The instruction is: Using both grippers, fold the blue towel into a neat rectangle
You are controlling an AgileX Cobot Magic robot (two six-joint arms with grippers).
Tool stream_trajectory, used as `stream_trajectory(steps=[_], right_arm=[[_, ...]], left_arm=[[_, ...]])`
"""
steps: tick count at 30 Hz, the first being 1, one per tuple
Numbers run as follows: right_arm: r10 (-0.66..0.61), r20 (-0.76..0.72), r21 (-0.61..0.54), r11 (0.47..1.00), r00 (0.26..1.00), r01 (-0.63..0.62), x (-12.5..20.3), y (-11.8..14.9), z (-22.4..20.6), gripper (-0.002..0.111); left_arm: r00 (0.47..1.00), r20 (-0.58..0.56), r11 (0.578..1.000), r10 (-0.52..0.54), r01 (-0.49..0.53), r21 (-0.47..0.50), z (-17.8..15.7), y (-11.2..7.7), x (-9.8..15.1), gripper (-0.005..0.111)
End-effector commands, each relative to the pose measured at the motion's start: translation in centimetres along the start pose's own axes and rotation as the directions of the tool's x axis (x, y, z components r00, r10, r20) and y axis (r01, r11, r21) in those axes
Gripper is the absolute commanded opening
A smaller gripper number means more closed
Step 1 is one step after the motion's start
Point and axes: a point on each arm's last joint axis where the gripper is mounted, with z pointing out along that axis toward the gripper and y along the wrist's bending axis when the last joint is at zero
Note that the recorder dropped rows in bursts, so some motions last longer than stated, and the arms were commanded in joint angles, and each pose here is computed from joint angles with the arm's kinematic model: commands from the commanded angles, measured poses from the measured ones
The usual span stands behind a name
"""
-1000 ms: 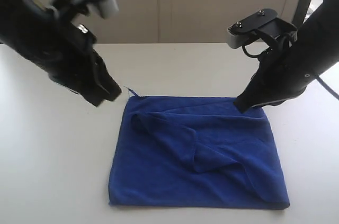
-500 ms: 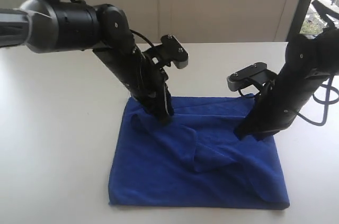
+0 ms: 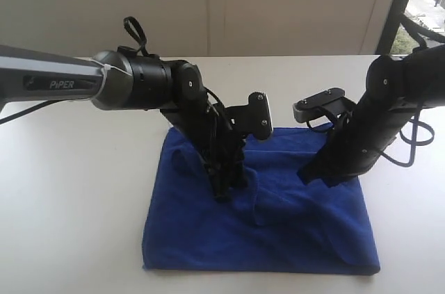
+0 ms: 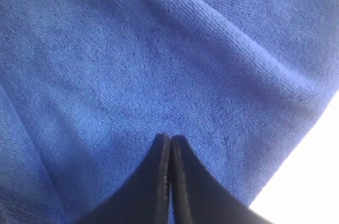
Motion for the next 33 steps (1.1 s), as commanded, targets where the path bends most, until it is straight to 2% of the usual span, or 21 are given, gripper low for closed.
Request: stream_trajectory(steps=[1,8,12,18,24,33], right_arm=[[0.017,0.007,-0.003,1.000,1.000,-0.017,0.1,-0.1,0.1,0.000],[0.022,-0.031,-0.015,1.000,0.999,-0.022,0.3,-0.1,1.2,0.000],[0.024,-0.055,-0.022,0.999,0.998,-0.026,0.5,-0.1,2.0,0.000],[0.015,-0.045,-0.020,1.000,0.999,-0.015,0.2,-0.2,1.9,0.000],[0.044,0.024,-0.045,0.998,0.999,-0.043,-0.9,0.0,0.3,0.000],[-0.015,0.068,-0.206,0.978,0.998,0.029,-1.3,1.7,0.0,0.000]], left_arm=[[0.999,-0.003,0.999,-0.032,0.032,0.029,0.1,-0.2,0.0,0.046],[0.997,-0.007,0.997,-0.072,0.072,0.038,0.0,-0.3,0.0,0.013],[0.998,-0.018,0.996,-0.063,0.064,0.054,-0.2,-0.5,0.0,0.000],[0.998,-0.069,0.996,0.003,0.004,0.092,-2.1,-0.8,-0.1,0.000],[0.991,-0.130,0.997,-0.004,0.013,0.073,-5.8,-0.8,-0.4,0.000],[0.974,-0.227,0.975,-0.011,0.061,0.215,-6.9,-2.3,0.2,0.000]])
